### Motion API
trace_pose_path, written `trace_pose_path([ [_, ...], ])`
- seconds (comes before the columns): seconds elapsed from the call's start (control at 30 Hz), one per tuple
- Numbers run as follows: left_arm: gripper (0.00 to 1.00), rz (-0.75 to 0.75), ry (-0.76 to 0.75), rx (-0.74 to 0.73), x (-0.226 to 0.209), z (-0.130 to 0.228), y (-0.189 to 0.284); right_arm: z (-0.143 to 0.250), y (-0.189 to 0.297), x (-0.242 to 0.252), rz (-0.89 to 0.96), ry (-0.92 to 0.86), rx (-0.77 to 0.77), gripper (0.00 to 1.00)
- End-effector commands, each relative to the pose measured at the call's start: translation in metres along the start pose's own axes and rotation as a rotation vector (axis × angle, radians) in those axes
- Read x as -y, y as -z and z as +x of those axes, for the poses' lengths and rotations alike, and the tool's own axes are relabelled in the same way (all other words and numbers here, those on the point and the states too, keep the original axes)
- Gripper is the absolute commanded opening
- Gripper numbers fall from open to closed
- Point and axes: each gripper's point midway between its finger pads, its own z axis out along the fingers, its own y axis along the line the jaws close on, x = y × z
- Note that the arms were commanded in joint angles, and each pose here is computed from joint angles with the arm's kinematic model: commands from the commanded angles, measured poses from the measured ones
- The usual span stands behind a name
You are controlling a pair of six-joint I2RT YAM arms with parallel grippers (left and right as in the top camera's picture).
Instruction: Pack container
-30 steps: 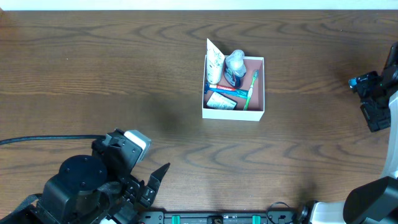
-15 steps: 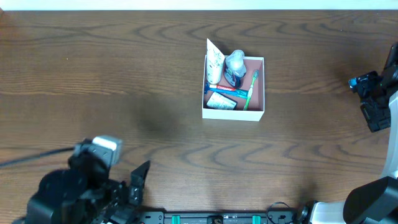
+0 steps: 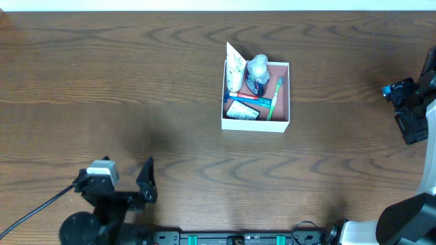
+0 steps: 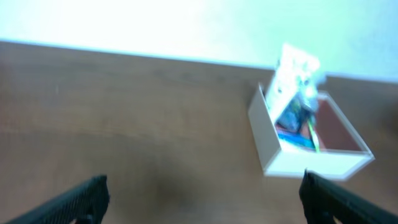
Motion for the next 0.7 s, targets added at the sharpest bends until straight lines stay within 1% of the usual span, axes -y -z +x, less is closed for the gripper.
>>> trace_pose_path([
  [0.0, 0.98, -0.008, 0.004, 0.047, -0.006, 0.015, -0.019, -0.003, -0.002, 0.003, 0.014, -0.019, 0.006, 0.99],
  [0.23, 0.98, 0.020, 0.005, 0.117, -0.009, 0.036, -0.052, -0.003, -0.002, 0.003, 0.014, -0.019, 0.006, 0.99],
  [0.47, 0.98, 0.032, 0.001, 0.174, -0.011, 0.043, -0.071, -0.003, -0.002, 0.003, 0.014, -0.019, 0.006, 0.99],
  [0.67, 0.98, 0.035, 0.001, 0.183, -0.014, 0.059, -0.085, -0.003, -0.002, 0.003, 0.014, -0.019, 0.006, 0.99],
])
